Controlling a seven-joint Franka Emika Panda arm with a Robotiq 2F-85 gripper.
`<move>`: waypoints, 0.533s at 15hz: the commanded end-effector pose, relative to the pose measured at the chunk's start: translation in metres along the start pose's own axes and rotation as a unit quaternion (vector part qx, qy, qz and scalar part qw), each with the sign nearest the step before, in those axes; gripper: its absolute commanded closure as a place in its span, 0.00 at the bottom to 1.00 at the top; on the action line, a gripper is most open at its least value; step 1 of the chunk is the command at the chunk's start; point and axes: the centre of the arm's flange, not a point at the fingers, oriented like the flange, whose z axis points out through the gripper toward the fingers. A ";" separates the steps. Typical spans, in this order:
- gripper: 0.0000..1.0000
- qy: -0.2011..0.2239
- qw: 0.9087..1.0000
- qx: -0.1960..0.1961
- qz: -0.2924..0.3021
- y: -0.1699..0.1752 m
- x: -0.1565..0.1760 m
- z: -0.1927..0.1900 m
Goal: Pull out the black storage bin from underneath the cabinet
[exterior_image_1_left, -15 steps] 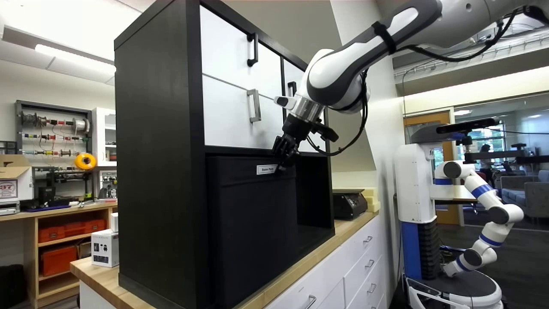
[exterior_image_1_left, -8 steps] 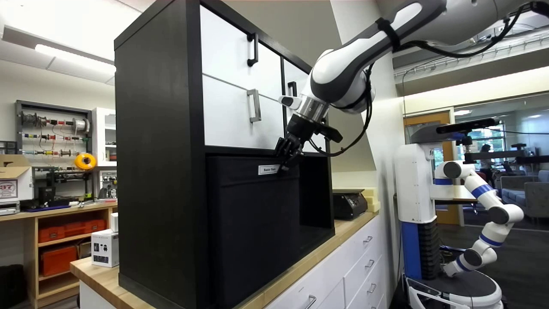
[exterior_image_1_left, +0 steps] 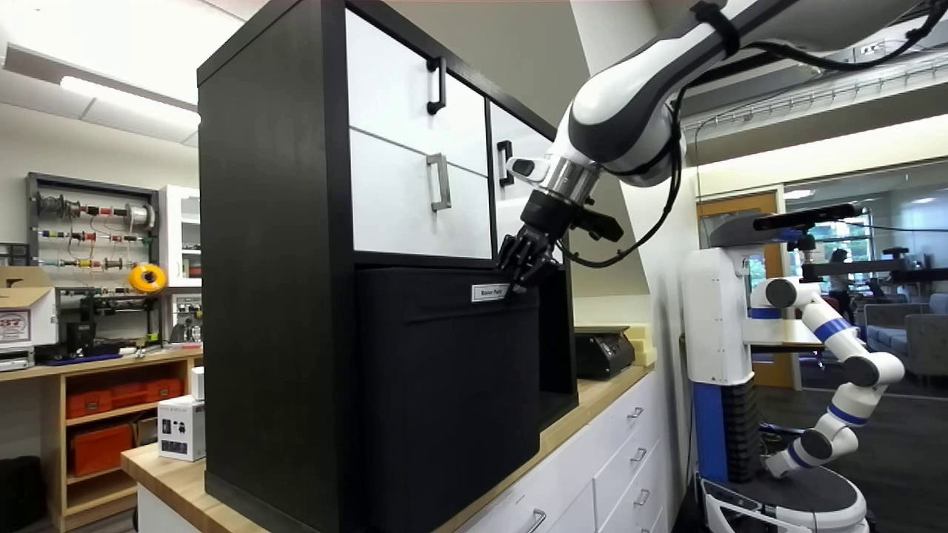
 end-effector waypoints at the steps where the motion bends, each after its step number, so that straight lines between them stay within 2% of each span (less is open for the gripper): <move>1: 0.94 -0.009 1.000 0.012 0.017 -0.047 -0.029 -0.037; 8: 0.94 -0.020 0.999 0.019 0.022 -0.082 -0.044 -0.061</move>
